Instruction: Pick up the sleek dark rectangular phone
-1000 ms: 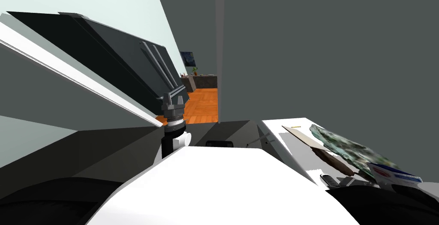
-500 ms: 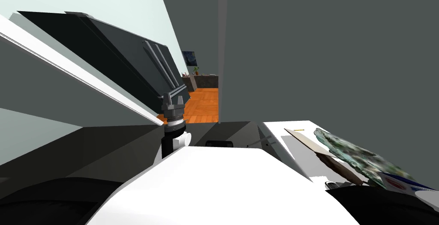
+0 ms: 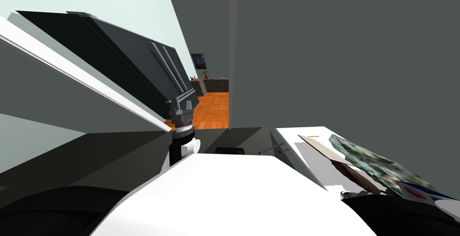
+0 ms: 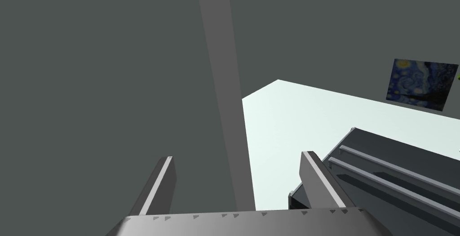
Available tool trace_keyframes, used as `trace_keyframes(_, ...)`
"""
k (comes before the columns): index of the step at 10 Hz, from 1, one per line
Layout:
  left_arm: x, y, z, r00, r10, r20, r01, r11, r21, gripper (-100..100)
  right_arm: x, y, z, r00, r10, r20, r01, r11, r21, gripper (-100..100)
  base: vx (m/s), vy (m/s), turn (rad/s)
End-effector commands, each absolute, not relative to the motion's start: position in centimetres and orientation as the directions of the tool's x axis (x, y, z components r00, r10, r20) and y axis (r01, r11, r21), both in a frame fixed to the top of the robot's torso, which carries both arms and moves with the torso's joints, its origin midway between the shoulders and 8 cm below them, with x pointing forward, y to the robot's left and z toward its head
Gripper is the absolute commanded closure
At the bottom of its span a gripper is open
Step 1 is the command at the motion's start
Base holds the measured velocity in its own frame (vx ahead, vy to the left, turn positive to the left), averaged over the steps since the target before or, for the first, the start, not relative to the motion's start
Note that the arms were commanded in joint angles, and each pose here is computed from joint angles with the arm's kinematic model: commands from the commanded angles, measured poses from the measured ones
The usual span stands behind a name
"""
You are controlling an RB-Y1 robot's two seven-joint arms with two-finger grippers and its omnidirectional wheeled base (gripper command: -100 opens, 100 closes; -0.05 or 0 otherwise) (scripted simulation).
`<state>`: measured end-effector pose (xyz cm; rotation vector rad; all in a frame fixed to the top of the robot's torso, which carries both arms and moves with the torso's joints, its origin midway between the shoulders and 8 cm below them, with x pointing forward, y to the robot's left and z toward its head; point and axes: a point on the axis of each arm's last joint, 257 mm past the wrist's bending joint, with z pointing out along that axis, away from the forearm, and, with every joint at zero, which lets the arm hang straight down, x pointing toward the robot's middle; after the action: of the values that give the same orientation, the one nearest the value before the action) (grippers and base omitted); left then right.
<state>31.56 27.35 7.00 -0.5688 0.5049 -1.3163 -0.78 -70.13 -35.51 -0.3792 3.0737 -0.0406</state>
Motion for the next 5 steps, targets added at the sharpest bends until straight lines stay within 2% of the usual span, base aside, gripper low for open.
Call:
trace_keyframes(1, 31.6, 27.4, 7.0, 0.183, -0.983, -0.024, 0.747, 0.155, -0.647, 0, -0.8, -70.1, -35.5, -0.969, -0.243, -0.041, -0.242, 0.970, -0.031, 0, 0.000, 0.000, 0.000)
trace_keyframes(2, 31.6, 27.4, 7.0, 0.183, -0.983, -0.024, 0.747, 0.155, -0.647, 0, 0.4, -70.7, -34.1, -0.966, -0.257, -0.041, -0.256, 0.966, -0.034, 100, -0.020, 0.023, -0.114)
trace_keyframes(4, 31.6, 27.4, 7.0, 0.183, -0.983, -0.024, 0.747, 0.155, -0.647, 0, 0.6, -70.6, -34.0, -0.965, -0.260, -0.041, -0.259, 0.965, -0.036, 100, -0.021, 0.030, -0.054)
trace_keyframes(5, 31.6, 27.4, 7.0, 0.183, -0.983, -0.024, 0.747, 0.155, -0.647, 0, 0.7, -70.6, -33.9, -0.965, -0.260, -0.041, -0.258, 0.965, -0.034, 0, 0.000, 0.000, 0.000)
